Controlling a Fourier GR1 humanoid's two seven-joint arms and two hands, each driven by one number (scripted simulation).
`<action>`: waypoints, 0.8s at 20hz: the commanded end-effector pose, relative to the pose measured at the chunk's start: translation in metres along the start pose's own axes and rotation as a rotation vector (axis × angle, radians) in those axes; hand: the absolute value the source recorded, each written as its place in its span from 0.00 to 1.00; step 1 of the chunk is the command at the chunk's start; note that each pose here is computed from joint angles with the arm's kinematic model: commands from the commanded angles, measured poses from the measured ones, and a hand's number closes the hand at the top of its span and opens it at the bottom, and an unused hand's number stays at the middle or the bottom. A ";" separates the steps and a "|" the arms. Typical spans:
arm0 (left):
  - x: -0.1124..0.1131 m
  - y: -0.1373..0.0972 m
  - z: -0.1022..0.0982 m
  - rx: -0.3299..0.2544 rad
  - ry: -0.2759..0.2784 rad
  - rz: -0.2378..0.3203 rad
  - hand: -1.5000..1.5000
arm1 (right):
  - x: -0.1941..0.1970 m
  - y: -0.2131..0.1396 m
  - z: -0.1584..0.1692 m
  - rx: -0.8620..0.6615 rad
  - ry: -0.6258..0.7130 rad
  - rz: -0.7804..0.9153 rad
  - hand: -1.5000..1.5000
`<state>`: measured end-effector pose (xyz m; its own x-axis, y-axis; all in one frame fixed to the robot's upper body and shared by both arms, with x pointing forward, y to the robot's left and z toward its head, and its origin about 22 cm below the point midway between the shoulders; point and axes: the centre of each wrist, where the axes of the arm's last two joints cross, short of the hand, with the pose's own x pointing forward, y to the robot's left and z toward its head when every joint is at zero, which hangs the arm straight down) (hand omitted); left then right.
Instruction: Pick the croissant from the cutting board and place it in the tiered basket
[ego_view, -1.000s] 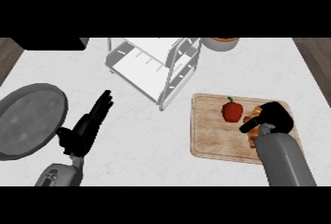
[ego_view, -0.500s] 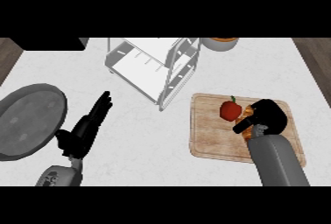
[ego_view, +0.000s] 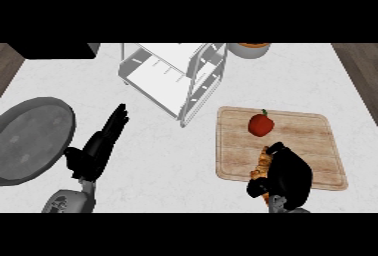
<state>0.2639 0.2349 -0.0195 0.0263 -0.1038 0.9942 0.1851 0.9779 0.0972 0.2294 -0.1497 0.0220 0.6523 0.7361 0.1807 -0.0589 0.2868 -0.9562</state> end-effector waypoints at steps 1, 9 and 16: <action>-0.006 -0.007 -0.010 0.005 0.010 0.010 0.50 | -0.002 -0.021 0.048 -0.083 0.032 -0.110 1.00; 0.000 -0.012 0.001 -0.020 0.004 0.000 0.50 | 0.039 -0.104 0.060 -0.277 -0.232 -0.500 1.00; 0.011 -0.005 -0.007 -0.031 -0.008 0.002 0.50 | 0.100 -0.155 0.078 -0.292 -0.293 -0.467 1.00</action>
<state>0.2685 0.2316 -0.0177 0.0268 -0.0992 0.9947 0.2057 0.9743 0.0916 0.2333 -0.0970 0.1724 0.2392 0.7674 0.5949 0.4195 0.4708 -0.7761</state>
